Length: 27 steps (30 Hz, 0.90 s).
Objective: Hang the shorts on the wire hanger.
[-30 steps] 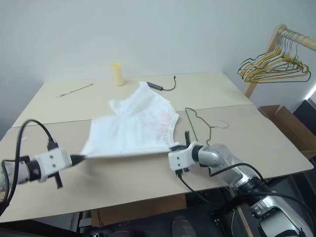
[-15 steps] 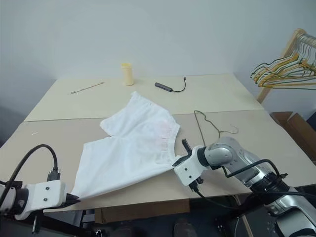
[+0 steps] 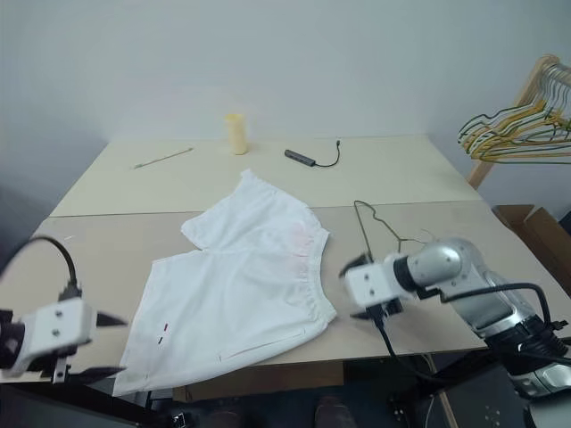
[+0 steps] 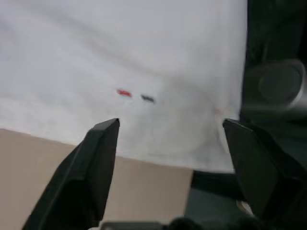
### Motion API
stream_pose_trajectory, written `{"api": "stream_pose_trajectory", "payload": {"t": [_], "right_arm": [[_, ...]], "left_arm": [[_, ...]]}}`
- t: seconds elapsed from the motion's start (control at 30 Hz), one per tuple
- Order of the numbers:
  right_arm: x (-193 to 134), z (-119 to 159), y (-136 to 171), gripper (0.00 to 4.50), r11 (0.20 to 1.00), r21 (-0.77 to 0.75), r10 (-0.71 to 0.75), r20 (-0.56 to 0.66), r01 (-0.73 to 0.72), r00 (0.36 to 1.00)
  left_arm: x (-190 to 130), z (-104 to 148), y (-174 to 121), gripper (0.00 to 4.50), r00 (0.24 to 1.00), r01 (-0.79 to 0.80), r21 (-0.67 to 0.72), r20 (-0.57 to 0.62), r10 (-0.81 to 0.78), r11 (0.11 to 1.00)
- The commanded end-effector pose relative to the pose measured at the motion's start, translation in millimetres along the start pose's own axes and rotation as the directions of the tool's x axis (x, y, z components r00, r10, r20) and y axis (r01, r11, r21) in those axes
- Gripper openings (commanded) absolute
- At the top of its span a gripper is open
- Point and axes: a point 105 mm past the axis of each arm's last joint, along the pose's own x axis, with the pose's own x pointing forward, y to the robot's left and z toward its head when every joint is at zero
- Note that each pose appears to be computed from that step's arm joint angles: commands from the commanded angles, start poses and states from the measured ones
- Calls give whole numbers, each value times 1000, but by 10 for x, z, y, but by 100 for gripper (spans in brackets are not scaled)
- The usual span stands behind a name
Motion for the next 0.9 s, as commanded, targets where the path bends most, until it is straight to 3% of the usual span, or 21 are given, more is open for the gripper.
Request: {"api": "stream_pose_trajectory", "payload": {"t": [0.03,0.17,0.37,0.7,0.9], "right_arm": [[-134,-188,-390,450,937,258,-221,-82,235,972],[-76,-530,-732,450,600,645,-418,-252,474,873],[130,-758,-733,450,276,805,-432,-384,525,816],[502,-880,-516,450,169,852,-350,-419,496,838],[675,-808,-388,450,228,874,-301,-356,429,885]], "left_arm": [[41,341,160,447,974,-71,-4,214,70,997],[166,686,233,447,903,-67,-2,426,61,998],[287,948,223,447,818,0,-12,575,7,1000],[423,1014,187,447,801,56,-2,597,-44,998],[423,965,208,447,810,56,-5,585,-42,998]]}}
